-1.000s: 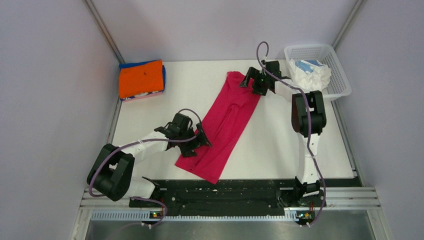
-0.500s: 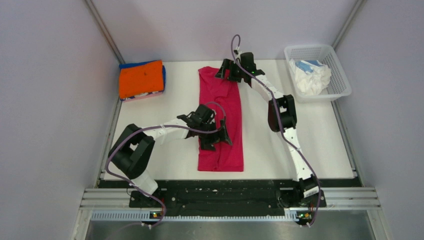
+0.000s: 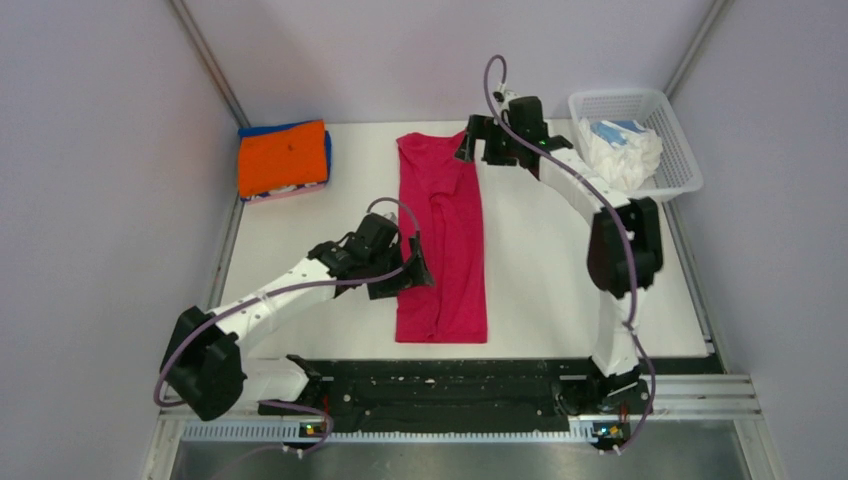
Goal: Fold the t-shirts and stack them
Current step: Rotate the tshirt 90 degrees, then grab the bottom of the folded rectangular tshirt with both arms
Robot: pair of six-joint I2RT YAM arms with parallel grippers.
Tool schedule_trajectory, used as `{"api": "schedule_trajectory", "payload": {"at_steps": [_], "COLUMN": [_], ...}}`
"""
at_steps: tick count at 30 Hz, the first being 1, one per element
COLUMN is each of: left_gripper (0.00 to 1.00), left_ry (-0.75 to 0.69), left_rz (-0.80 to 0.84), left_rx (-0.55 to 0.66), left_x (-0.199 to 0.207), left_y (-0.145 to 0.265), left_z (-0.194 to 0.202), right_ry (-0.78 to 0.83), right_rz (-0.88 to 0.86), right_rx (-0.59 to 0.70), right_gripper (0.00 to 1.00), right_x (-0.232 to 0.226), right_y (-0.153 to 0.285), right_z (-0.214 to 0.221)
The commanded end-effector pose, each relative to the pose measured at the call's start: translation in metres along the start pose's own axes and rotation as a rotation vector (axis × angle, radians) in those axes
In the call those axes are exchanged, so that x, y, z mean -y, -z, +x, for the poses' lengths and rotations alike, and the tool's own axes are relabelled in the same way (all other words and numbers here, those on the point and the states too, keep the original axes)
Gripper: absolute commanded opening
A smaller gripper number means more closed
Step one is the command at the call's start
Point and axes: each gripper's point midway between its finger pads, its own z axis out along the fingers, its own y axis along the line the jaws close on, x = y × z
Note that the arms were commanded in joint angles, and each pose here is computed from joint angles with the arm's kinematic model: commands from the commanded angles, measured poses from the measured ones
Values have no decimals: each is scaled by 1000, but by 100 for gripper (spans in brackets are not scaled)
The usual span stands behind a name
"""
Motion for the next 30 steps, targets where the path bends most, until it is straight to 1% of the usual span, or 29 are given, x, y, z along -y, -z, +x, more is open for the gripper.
{"api": "schedule_trajectory", "payload": {"at_steps": [1,4,7,10,12,16,19,22,26,28,30], "left_gripper": [93,86,80,71,66,60,55,51,36,24,15], "left_ry": [39,55,57,52,49,41,32,29,36,45,55], "left_rz": [-101,-59,-28,-39,-46,-46,-56,-33,-23,-18,-25], "left_rx": [-18,-60,-118,-173,-185,-173,-151,-149,-184,-190,-196], "left_x": [-46,-50,-52,-56,-60,-65,-70,-67,-64,-66,-71], "left_y": [2,-7,-16,-23,-25,-29,-31,-36,-40,-40,-39], "left_z": [26,43,57,67,71,73,71,71,75,79,84], "right_ry": [-59,-92,-135,-101,-111,-151,-194,-205,-222,-231,-229], "right_rz": [79,120,50,41,18,-22,-39,-47,-48,-49,-49], "right_rx": [-92,-222,-344,-454,-495,-556,-570,-573,-593,-611,-628], "right_gripper": [99,99,99,98,95,87,78,67,58,52,47], "right_x": [1,5,-16,-25,-31,-39,-41,-42,-42,-41,-40], "right_y": [53,91,123,148,159,173,175,173,170,167,164], "right_z": [85,151,213,269,292,322,335,339,351,358,364]}}
